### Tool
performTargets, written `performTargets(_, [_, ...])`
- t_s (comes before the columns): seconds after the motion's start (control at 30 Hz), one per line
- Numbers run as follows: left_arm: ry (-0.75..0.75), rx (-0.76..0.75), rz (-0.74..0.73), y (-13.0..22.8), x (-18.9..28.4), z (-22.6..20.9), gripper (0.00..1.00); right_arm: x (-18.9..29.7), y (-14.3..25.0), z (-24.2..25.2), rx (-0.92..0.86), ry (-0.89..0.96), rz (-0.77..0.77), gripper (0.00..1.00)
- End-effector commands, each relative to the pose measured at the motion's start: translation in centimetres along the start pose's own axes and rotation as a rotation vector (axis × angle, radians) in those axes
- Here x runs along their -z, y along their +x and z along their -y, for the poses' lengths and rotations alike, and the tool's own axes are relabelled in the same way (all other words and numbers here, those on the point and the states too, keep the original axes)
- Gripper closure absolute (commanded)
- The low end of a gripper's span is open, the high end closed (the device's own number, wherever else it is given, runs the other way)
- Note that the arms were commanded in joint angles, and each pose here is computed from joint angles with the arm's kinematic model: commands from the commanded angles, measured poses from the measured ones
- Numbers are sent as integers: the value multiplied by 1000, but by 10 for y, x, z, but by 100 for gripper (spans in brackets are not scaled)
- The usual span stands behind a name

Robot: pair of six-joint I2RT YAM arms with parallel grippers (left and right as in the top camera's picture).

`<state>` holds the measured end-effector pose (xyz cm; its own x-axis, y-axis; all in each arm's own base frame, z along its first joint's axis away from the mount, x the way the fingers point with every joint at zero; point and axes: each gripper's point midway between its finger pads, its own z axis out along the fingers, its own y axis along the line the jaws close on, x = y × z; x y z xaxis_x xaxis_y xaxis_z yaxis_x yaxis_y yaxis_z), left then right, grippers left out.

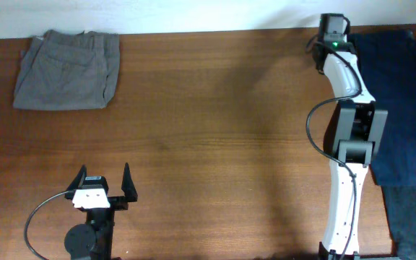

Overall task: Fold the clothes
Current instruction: 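Grasp the navy shorts waistband with the right gripper and lift, then drag the navy shorts left and lay them flat mid-table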

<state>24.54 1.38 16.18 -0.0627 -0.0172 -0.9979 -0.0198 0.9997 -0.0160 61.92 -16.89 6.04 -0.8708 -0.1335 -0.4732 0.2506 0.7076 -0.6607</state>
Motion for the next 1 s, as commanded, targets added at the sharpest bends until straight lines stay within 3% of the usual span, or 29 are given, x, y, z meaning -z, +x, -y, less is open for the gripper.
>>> performTargets(0.0, [14,-4,-1,2,0,3,1,74,-66,6,-112,-40,175,96])
performTargets(0.13, [14,-4,-1,2,0,3,1,103,-81,-2,-107,-55,222,96])
performTargets(0.43, [14,-4,-1,2,0,3,1,113,-82,16,-132,61,217,96])
performTargets(0.63, [14,-4,-1,2,0,3,1,143,-97,11,-136,32,269,96])
performTargets(0.97, [14,-4,-1,2,0,3,1,235,-99,-110,-40,-366,335,96])
